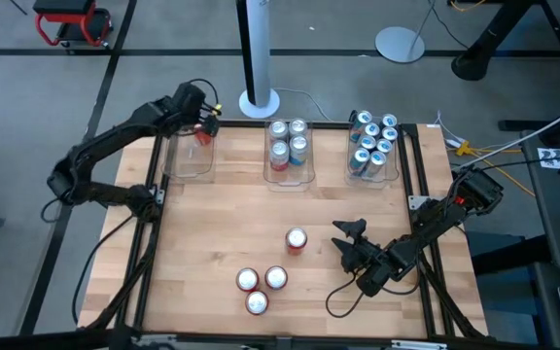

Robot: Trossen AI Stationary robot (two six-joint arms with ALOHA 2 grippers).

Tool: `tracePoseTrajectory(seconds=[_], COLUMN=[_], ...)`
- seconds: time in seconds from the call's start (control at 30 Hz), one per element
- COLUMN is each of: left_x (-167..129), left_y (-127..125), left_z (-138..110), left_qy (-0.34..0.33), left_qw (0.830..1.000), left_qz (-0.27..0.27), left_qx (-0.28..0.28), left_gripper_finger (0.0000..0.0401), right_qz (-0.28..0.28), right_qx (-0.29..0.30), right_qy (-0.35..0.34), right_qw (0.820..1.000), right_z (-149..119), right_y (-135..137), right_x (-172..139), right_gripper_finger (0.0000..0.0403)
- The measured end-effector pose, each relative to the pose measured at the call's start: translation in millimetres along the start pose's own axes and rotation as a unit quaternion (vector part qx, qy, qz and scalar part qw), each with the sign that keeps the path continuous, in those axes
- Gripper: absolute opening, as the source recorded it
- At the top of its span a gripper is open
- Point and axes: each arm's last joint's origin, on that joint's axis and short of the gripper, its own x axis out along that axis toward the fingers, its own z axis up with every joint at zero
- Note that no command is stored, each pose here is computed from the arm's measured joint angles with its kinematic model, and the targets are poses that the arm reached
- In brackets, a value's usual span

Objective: Sort soda cans
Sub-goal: Put the red soda can into the top left transparent bin

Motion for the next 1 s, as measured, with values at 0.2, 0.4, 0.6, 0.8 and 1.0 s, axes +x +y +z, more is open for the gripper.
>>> tracePoseTrajectory(seconds=[0.2, 0.4, 0.6, 0.8, 1.0], left_x=[-53.7, -98.6, -116.5, -116.1, -109.9], left_y=[-14.6, -26.5, -41.0, -74.3, -117.7], left_z=[1.0, -8.2, -14.5, -18.0, -21.0], left_qy=[-0.107, -0.168, -0.174, -0.126, -0.114], left_qw=[0.985, 0.943, 0.909, 0.866, 0.832], left_qz=[-0.131, -0.284, -0.372, -0.476, -0.53], left_qx=[0.024, 0.052, 0.066, 0.084, 0.115], left_gripper_finger=[0.0347, 0.0347, 0.0347, 0.0347, 0.0347], right_qz=[0.0, 0.0, 0.0, -0.001, -0.004], right_qx=[0.0, 0.001, 0.004, 0.007, 0.007], right_qy=[0.0, 0.0, -0.002, -0.003, -0.002], right_qw=[1.0, 1.0, 1.0, 1.0, 1.0], right_z=[0.0, 0.1, 0.6, 1.2, 1.1], right_y=[0.0, 0.0, -0.1, -0.2, -0.4], right_x=[0.0, 0.0, 0.0, 0.0, 0.0], right_gripper_finger=[0.0374, 0.0374, 0.0374, 0.0374, 0.0374])
